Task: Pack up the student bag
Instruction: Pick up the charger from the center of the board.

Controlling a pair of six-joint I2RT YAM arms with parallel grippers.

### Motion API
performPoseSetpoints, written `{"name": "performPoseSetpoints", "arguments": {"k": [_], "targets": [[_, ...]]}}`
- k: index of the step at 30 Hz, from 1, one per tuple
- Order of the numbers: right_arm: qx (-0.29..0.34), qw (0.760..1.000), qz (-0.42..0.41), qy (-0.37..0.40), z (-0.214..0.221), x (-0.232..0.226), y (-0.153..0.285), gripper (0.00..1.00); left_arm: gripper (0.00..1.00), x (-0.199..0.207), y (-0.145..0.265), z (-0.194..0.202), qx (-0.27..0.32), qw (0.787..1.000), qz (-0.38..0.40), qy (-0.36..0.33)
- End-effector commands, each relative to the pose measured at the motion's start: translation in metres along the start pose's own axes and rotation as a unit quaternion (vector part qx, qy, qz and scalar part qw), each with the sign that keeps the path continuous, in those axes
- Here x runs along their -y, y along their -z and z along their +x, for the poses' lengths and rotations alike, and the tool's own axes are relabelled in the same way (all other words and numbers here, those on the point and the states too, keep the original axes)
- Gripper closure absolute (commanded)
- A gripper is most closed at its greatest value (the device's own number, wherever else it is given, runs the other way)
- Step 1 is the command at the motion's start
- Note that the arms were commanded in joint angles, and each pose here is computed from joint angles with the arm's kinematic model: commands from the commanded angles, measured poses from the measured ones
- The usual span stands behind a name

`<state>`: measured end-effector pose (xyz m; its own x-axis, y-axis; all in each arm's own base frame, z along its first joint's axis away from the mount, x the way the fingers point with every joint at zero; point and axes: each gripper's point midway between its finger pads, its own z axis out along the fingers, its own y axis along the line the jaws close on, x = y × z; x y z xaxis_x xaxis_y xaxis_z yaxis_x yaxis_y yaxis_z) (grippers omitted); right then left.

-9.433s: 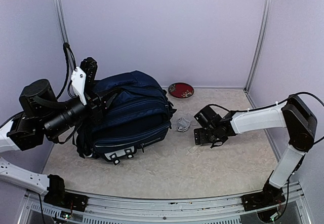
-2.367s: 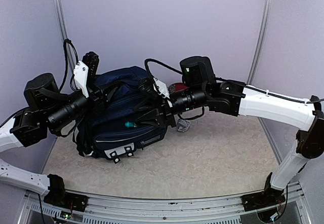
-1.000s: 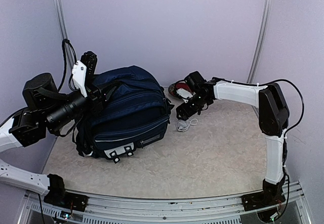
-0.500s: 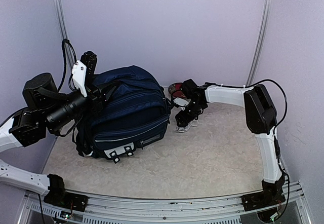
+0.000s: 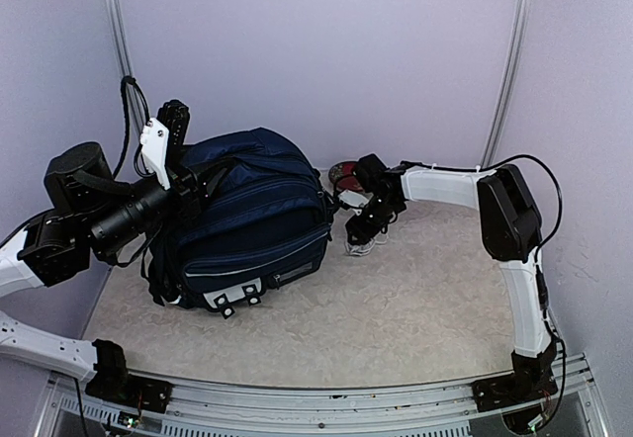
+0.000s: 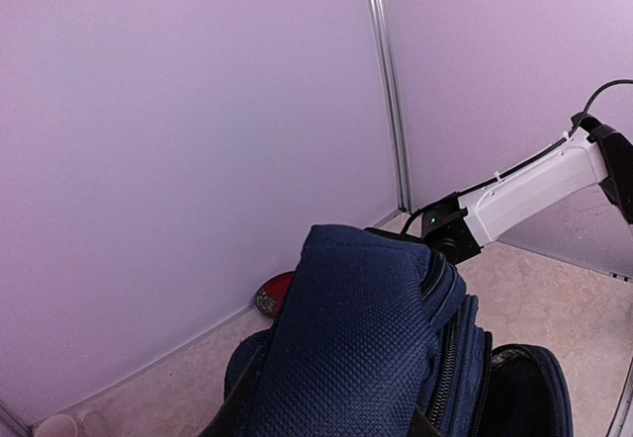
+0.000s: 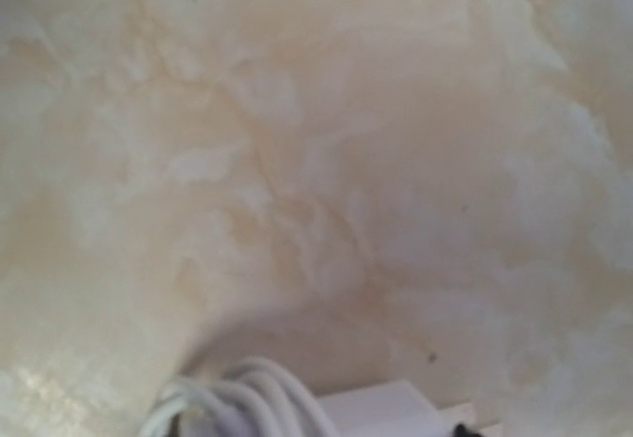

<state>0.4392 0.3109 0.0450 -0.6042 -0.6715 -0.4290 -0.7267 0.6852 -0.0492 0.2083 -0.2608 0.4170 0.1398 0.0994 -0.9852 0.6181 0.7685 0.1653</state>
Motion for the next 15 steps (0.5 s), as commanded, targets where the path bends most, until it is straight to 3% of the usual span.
{"name": "performPoseSetpoints", "arguments": {"k": [1, 9, 15], "targets": [[0.020, 1.000, -0.010, -0.008, -0.002, -0.003, 0.028, 0.73, 1.00, -0.020, 0.011, -0.045, 0.068, 0.997, -0.023, 0.043], [0.099, 0.995, -0.018, -0.025, -0.027, -0.009, 0.096, 0.76, 1.00, -0.021, 0.010, -0.044, 0.066, 0.997, -0.027, 0.042], [0.266, 0.962, -0.065, -0.013, -0.075, -0.043, 0.237, 0.76, 1.00, -0.018, 0.003, -0.040, 0.061, 0.997, -0.025, 0.039]]}}
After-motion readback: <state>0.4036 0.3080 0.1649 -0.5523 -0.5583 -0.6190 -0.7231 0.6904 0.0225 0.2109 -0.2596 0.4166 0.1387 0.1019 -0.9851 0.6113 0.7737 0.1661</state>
